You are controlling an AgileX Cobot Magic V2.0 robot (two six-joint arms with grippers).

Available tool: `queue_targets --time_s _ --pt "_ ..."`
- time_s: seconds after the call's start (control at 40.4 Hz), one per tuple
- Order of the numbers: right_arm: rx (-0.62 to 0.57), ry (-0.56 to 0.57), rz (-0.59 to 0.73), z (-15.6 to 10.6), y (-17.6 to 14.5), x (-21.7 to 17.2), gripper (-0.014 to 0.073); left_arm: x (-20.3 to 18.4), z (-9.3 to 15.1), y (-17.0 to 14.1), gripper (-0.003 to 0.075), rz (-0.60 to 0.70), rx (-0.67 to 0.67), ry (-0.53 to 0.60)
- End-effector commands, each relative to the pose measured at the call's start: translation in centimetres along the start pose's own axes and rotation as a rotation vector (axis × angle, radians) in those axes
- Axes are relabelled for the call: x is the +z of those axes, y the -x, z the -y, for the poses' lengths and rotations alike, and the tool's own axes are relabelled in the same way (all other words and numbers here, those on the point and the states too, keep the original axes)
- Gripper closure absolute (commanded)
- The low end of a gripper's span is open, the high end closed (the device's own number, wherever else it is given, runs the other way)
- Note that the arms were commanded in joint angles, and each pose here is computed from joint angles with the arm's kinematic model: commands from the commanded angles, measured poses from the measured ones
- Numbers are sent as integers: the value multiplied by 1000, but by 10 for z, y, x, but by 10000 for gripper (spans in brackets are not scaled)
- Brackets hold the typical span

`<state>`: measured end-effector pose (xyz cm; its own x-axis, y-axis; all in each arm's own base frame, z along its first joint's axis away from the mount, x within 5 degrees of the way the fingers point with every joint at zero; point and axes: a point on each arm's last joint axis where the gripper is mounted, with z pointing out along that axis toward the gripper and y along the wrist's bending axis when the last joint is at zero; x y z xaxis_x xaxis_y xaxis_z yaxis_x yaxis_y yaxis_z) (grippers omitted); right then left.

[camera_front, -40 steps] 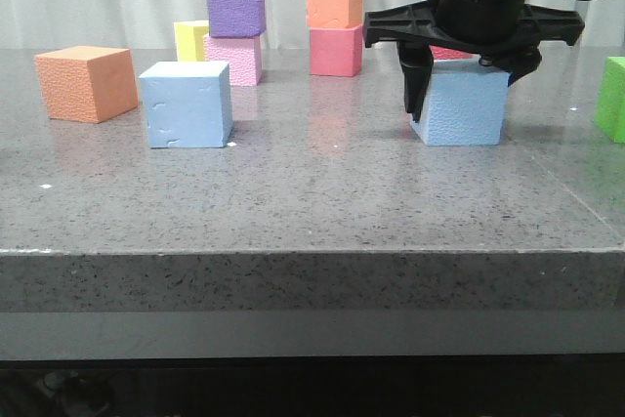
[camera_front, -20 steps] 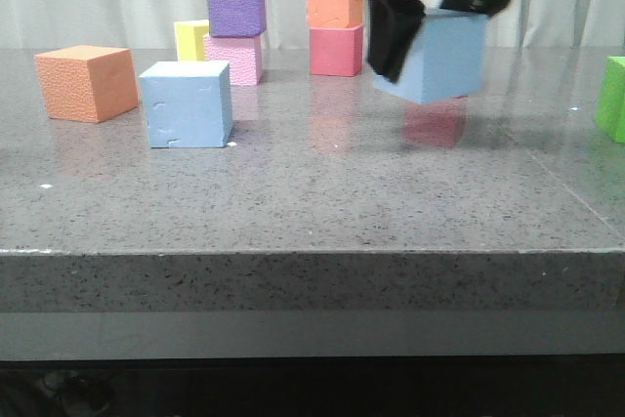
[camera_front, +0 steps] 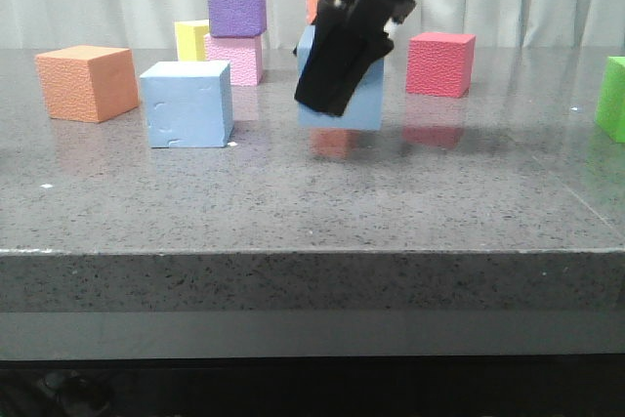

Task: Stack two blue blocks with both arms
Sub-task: 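Carry the cube toward the other blue cube and lower it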

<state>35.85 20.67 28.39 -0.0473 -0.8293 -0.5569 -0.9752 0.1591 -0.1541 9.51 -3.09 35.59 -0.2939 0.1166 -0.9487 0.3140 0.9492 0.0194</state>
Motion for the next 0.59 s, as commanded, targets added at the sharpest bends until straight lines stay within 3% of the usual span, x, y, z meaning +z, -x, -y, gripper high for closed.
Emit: queue_targets --time_s 0.0,0.247,0.297,0.445,0.569 --pt "-66 -77 93 1 20 -23 221 -4 1 18 166 114 5 -7" --pt "-124 -49 78 0 20 -6 210 -4 1 18 166 114 5 -7" --pt "-121 -44 77 -1 20 -5 177 -4 1 18 166 114 5 -7" --pt "-104 -52 86 0 21 -5 -34 -4 1 18 166 114 5 -7" --pt "-91 -56 88 1 21 -5 -64 -4 1 18 166 114 5 -7"
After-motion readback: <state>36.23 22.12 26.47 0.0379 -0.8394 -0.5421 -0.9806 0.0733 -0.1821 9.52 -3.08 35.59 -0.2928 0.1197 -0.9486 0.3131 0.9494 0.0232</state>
